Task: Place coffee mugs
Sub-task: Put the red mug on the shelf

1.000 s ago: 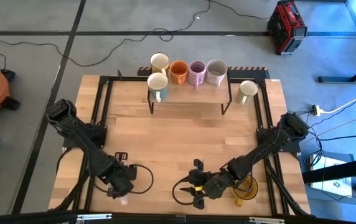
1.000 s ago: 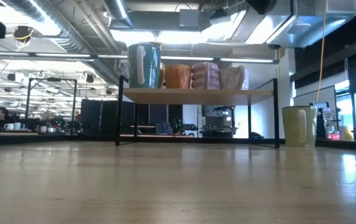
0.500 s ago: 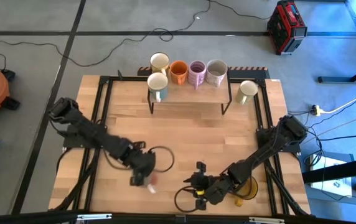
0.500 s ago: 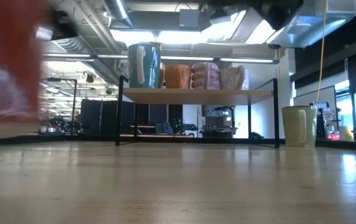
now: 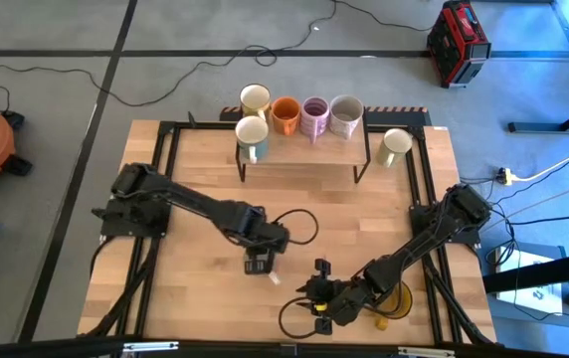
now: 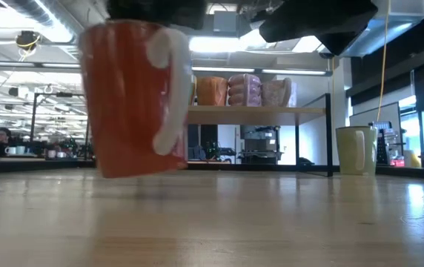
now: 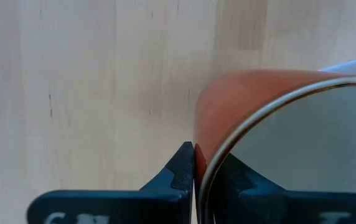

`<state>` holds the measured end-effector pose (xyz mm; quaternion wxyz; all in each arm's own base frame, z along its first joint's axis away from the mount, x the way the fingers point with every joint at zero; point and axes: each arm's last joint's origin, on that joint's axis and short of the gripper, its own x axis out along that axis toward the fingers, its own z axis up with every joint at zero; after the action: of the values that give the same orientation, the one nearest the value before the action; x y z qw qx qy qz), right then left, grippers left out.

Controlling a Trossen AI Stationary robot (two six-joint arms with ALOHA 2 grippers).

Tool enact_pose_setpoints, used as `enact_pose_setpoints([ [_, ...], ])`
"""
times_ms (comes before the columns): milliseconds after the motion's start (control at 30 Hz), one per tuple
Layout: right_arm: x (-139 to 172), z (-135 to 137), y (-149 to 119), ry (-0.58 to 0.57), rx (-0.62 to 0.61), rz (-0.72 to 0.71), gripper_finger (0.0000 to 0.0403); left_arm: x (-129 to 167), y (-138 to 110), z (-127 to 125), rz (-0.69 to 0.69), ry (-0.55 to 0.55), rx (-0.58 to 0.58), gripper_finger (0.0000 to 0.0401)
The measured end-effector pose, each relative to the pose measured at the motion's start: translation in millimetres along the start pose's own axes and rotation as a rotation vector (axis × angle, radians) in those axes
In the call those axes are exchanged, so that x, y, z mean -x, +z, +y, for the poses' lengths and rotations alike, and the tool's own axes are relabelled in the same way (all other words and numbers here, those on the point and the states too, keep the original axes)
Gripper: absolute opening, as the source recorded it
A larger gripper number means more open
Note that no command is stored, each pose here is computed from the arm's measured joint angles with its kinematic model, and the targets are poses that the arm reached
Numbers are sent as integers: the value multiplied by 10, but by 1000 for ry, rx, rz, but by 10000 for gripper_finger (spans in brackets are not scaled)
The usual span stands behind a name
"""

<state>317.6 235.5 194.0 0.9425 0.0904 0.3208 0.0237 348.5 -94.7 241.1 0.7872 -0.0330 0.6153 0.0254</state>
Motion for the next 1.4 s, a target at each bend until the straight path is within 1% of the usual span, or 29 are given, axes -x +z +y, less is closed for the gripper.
enact_pose_setpoints([
  [167,0,-8,-22,3,-2,28,140,-165,159,-58,45,12,-16,20],
  [367,1,-7,-45,31,-4,69,140,-236,245,-99,80,-6,-8,22],
  [433,2,-6,-45,35,-3,72,140,-242,250,-104,77,-6,-3,36],
  [667,4,-15,-61,31,6,91,140,-206,248,-109,68,-10,-1,110],
  [800,4,-20,-68,28,27,98,140,15,298,-136,41,-20,-5,133],
  [900,4,-23,-64,27,35,97,140,264,316,-174,57,-8,-20,138],
  [1000,-18,-68,-35,18,34,95,140,539,318,-275,32,-10,-48,140],
  [1067,-44,-120,-4,15,24,99,143,742,236,-369,-13,17,-84,140],
  [1133,-66,-167,24,12,14,100,155,982,132,-464,-102,1,-111,140],
  [1167,-75,-187,38,6,13,96,163,1078,58,-492,-125,0,-111,140],
  [1333,-124,-302,109,-31,18,66,214,1356,-393,-577,-219,49,-66,141],
  [1400,-160,-365,66,-21,35,41,227,1440,-600,-586,-273,43,-24,141],
])
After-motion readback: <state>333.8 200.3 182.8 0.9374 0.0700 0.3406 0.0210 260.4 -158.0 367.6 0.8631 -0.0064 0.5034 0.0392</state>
